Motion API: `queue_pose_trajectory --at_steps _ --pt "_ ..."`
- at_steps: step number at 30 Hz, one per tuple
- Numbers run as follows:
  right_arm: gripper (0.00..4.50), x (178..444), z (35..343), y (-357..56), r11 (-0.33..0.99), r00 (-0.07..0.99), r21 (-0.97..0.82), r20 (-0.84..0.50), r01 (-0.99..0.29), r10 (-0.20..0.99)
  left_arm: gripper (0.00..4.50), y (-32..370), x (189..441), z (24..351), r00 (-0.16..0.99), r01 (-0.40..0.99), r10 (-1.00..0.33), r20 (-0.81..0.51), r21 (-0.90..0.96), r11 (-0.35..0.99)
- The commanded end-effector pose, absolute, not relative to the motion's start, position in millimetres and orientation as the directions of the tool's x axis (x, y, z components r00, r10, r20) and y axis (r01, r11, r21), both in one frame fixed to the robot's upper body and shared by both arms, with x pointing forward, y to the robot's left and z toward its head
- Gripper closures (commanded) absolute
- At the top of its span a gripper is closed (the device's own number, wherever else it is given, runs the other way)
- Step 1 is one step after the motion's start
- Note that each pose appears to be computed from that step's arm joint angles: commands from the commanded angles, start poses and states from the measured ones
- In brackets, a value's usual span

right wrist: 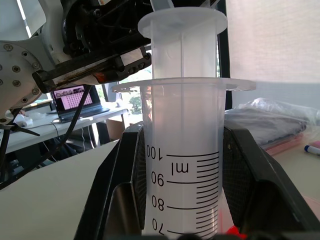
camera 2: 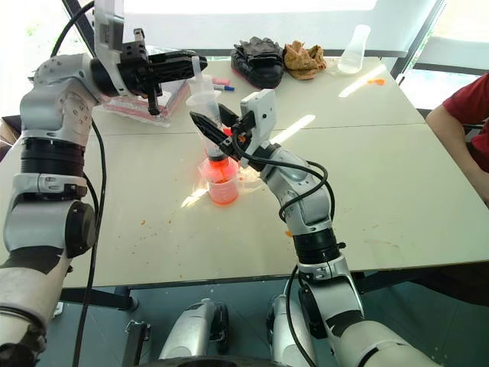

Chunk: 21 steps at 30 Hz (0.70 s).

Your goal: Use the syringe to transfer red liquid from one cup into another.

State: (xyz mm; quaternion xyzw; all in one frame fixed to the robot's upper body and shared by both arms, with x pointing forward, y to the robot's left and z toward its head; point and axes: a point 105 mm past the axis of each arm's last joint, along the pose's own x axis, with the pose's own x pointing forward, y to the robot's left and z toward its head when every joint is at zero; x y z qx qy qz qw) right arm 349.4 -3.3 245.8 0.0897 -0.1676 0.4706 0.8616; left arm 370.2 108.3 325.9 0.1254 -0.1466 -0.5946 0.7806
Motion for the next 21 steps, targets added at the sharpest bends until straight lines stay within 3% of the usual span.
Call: queue_pose_trajectory --at_steps 1,11,18,21 --pt "3.06 334.1 291.1 -4.3 0.528 0.425 -0.071 0.507 -0.846 0.750 4.49 94.6 364.4 300.8 0.191 0.927 -0.982 0.005 0.329 0.182" --pt "3.06 332.0 302.6 -7.1 0.535 0.418 -0.083 0.529 -0.841 0.738 4.49 91.8 365.3 275.0 0.202 0.935 -0.979 -0.031 0.304 0.183" --pt "3.06 331.1 304.2 -7.5 0.537 0.416 -0.088 0.531 -0.839 0.738 4.49 94.6 368.4 290.4 0.229 0.927 -0.973 0.019 0.299 0.224" --pt "3.06 330.8 304.6 -8.1 0.540 0.419 -0.087 0.533 -0.837 0.735 3.54 105.8 363.2 307.0 0.217 0.938 -0.975 0.056 0.263 0.224"
